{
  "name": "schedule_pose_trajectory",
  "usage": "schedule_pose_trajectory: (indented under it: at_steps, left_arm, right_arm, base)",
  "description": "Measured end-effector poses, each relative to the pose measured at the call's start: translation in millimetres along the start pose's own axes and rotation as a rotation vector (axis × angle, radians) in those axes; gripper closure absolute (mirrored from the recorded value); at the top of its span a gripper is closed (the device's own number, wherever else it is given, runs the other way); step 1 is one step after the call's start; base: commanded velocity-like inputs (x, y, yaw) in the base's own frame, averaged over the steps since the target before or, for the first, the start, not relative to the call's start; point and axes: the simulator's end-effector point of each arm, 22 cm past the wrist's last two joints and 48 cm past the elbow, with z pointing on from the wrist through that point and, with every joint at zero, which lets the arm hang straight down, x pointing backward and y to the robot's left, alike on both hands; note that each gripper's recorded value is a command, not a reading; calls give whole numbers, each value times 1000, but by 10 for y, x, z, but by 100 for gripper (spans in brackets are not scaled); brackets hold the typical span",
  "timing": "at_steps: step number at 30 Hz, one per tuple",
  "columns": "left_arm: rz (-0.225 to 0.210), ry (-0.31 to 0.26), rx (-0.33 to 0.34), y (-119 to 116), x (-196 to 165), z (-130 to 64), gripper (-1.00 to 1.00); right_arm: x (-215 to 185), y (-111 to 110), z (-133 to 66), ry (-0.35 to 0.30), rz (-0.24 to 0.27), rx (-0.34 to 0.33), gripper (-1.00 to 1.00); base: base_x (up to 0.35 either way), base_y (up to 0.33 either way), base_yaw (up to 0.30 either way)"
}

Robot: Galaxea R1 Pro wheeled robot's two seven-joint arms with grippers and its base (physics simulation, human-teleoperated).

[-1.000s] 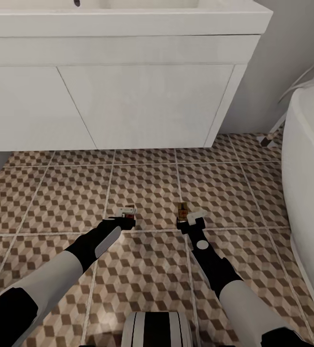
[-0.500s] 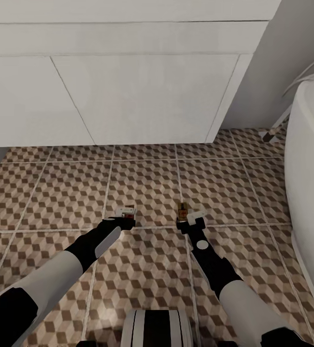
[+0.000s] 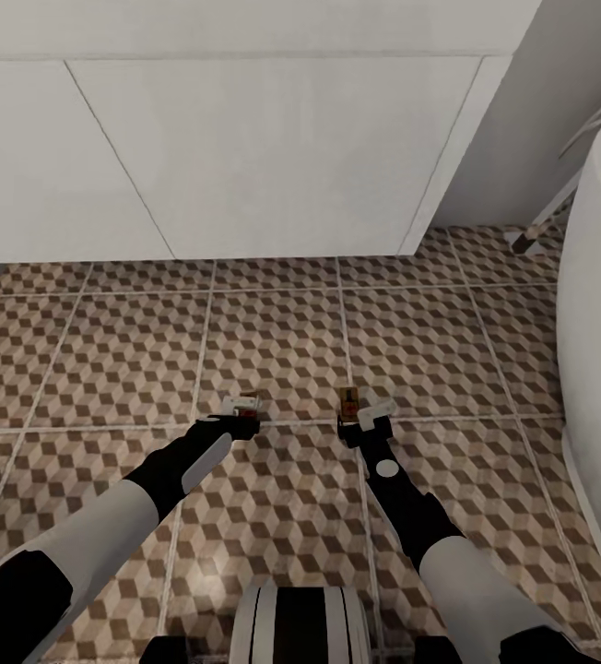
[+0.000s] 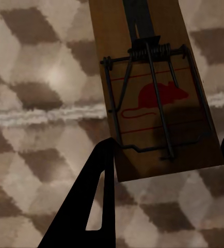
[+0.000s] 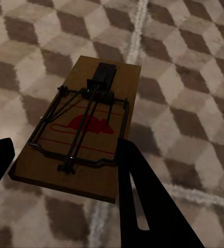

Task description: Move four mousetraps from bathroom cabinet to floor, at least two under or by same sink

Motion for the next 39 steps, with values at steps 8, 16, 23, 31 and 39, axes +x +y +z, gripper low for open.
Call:
schedule_pose_trajectory:
  at_steps: [8,16,23,31,39]
  left_arm:
    - [-1,-7,10,-40,-7,25,100]
    - [-6,-11,25,-127,-168,-16,100]
    - [-99,19,9,193,-963,-189,100]
    - [-56,16,-131,819,-1451,-238,100]
    - [-8,-268,-56,873,-2539,-906,100]
  right_arm:
    - [37,71,17,-2,7,-12,100]
    - [-730,89,236,-12,11,-8,100]
    - [-1447,-149,433,-35,-13,24,100]
    - [-1960,-430,578,21,-52,63,100]
    - [-2128,-315,590,-41,-46,10,100]
  base:
    - [0,0,0]
    - [0,0,0]
    - [0,0,0]
    - [0,0,0]
    - [0,0,0]
